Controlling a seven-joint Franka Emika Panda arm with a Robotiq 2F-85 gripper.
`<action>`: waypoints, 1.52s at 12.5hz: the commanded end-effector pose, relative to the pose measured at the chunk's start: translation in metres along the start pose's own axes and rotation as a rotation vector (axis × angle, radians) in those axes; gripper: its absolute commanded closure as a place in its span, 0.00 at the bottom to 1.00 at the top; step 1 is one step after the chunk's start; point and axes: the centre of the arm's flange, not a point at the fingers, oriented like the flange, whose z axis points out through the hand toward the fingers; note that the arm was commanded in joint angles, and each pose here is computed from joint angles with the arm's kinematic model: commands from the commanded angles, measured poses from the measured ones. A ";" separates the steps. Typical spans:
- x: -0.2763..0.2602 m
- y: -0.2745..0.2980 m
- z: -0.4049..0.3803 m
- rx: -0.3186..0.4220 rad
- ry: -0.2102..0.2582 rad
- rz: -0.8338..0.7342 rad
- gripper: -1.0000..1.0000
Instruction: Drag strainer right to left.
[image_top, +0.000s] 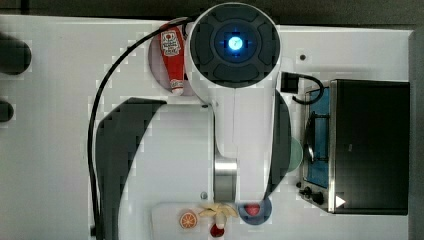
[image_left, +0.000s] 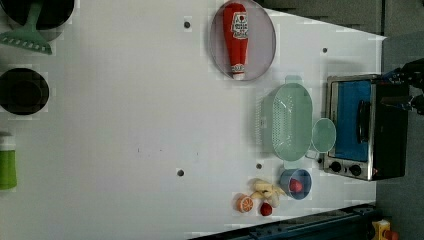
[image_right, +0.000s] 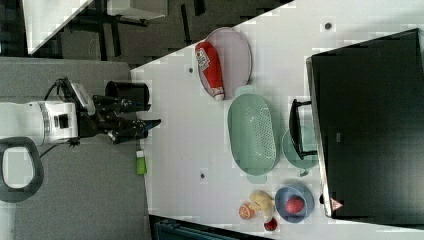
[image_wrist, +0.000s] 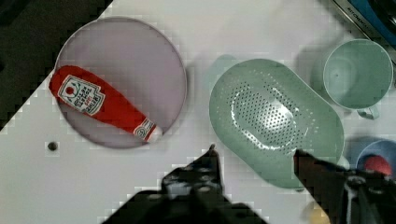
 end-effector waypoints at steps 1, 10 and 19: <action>-0.088 0.147 -0.084 0.014 0.005 0.102 0.21; -0.073 0.101 0.009 -0.052 -0.028 0.135 0.00; -0.039 0.047 0.234 -0.120 -0.059 0.502 0.00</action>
